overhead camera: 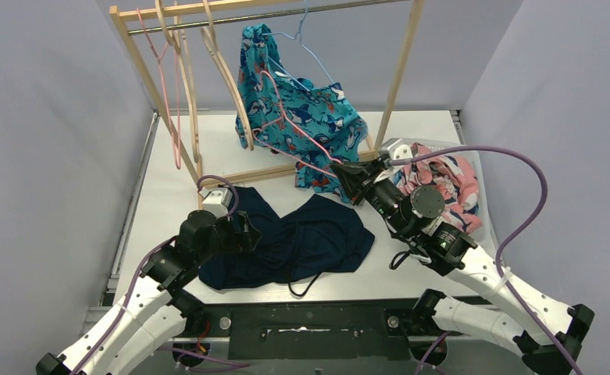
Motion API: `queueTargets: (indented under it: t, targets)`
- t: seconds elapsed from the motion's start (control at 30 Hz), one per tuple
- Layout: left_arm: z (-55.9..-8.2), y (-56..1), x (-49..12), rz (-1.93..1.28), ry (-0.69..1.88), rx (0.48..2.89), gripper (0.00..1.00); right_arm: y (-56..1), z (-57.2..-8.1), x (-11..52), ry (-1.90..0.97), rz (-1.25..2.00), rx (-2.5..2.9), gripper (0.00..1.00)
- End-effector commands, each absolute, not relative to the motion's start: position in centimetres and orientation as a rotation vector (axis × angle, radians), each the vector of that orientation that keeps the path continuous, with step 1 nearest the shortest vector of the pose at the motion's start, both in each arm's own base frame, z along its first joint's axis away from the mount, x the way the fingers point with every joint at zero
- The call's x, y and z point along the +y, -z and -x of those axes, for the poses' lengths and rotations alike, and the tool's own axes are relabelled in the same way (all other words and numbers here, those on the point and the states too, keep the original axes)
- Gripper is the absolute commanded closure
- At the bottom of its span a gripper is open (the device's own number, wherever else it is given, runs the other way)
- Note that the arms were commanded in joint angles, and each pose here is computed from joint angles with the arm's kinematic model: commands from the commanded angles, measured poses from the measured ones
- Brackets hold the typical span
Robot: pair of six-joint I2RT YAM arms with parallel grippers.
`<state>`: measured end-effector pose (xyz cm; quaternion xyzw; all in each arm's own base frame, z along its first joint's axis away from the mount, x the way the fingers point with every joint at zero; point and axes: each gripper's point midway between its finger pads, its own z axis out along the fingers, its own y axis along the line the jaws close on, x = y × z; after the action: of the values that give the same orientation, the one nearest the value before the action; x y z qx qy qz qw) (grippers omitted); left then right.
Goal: Remove the shorts from the hanger
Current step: Place the hanger on the clothes rod.
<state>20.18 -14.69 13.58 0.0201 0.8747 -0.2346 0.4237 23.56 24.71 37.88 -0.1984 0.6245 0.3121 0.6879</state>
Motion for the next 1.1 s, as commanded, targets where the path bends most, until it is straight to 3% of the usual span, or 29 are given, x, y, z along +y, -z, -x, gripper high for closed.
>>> queueTargets:
  t: [0.0, 0.67, 1.07]
  targets:
    - [-21.3, -17.0, -15.4, -0.069, 0.634, 2.071, 0.24, -45.4, -23.7, 23.0, -0.705, 0.310, 1.164, 1.00]
    - [-21.4, -15.8, -15.8, -0.079, 0.631, 2.127, 0.24, -52.2, -21.5, 21.4, -0.708, 0.303, 0.920, 1.00]
    - [-21.5, -15.0, -16.0, -0.075, 0.630, 2.164, 0.24, -56.6, -26.4, 26.0, -0.698, 0.245, 0.833, 1.00]
